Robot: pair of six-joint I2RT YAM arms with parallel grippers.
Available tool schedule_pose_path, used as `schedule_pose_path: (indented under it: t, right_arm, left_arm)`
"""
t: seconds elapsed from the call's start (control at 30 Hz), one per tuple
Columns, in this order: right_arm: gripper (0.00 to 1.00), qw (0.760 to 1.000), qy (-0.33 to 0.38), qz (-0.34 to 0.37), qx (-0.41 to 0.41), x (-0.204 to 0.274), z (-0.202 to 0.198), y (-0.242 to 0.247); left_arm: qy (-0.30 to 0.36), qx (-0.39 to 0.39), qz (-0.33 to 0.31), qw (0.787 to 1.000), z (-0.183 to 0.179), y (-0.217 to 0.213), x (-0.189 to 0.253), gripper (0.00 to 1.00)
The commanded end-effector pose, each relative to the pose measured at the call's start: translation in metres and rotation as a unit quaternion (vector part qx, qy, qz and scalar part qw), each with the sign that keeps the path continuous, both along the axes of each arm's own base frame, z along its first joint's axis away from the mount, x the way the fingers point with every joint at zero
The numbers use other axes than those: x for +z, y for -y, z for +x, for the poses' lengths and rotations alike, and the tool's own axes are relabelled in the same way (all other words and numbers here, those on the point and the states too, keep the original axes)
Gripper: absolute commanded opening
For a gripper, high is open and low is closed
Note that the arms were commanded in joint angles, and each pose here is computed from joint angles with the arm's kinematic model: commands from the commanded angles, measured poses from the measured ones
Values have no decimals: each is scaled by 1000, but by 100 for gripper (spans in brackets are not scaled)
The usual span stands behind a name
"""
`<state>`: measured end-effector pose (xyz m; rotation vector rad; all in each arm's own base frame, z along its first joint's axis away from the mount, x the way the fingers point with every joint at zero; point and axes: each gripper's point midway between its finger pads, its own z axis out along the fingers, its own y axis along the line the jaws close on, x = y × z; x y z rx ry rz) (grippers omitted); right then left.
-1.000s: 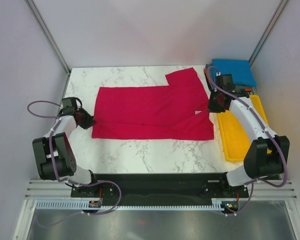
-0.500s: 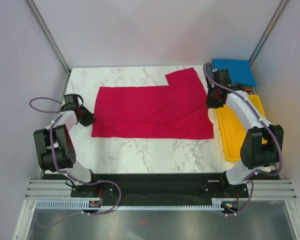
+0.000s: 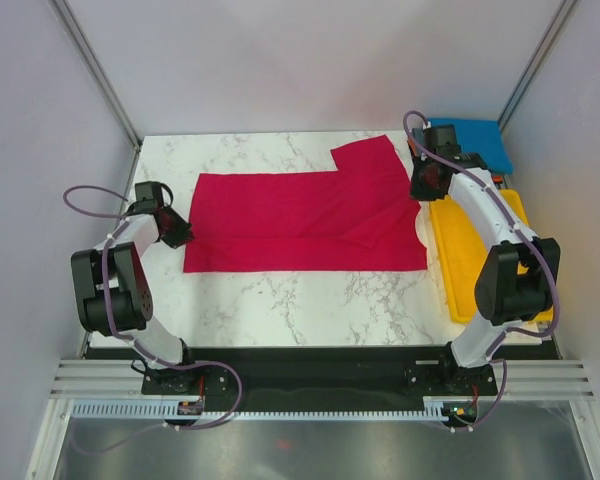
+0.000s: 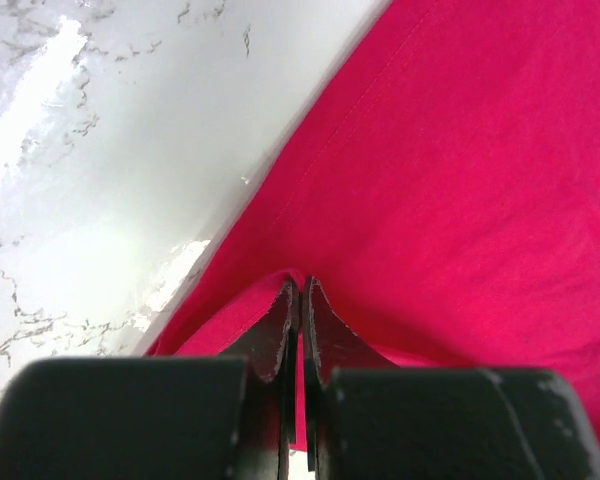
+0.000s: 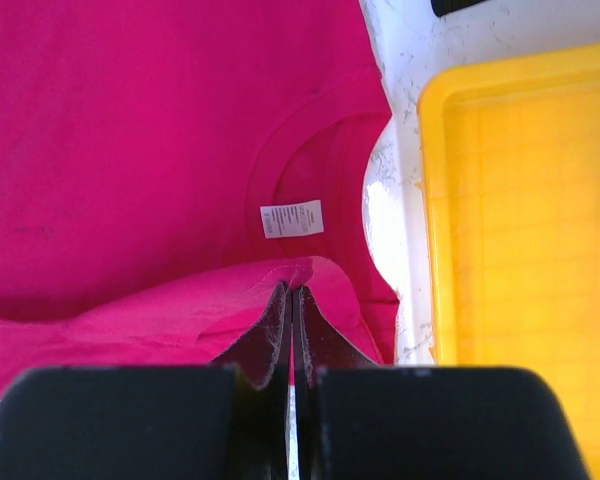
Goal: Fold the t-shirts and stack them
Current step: Fold the tshirt
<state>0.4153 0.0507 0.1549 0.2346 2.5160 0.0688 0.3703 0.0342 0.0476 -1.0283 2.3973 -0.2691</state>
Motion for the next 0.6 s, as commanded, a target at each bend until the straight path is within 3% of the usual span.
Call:
schedule_pose_path:
  t: [0.0,0.27,0.4,0.57]
  right_arm:
    - [0,1000,29,-10,6,15,19,0]
    - [0,1000,9,-13,8,-4,24,-1]
    - [6,1000,5,-10,5,-10,33,-3]
    - [26,1000,15,8,6,-8,53,-13]
  left_arm:
    - [8,1,29,1000,13,-9,5,2]
    - [2,0,40,999,21,-14,6,2]
    - [-11,0,44,999,20,-16,6,3]
    - [-22,-16,85,996,18,-28,16,29]
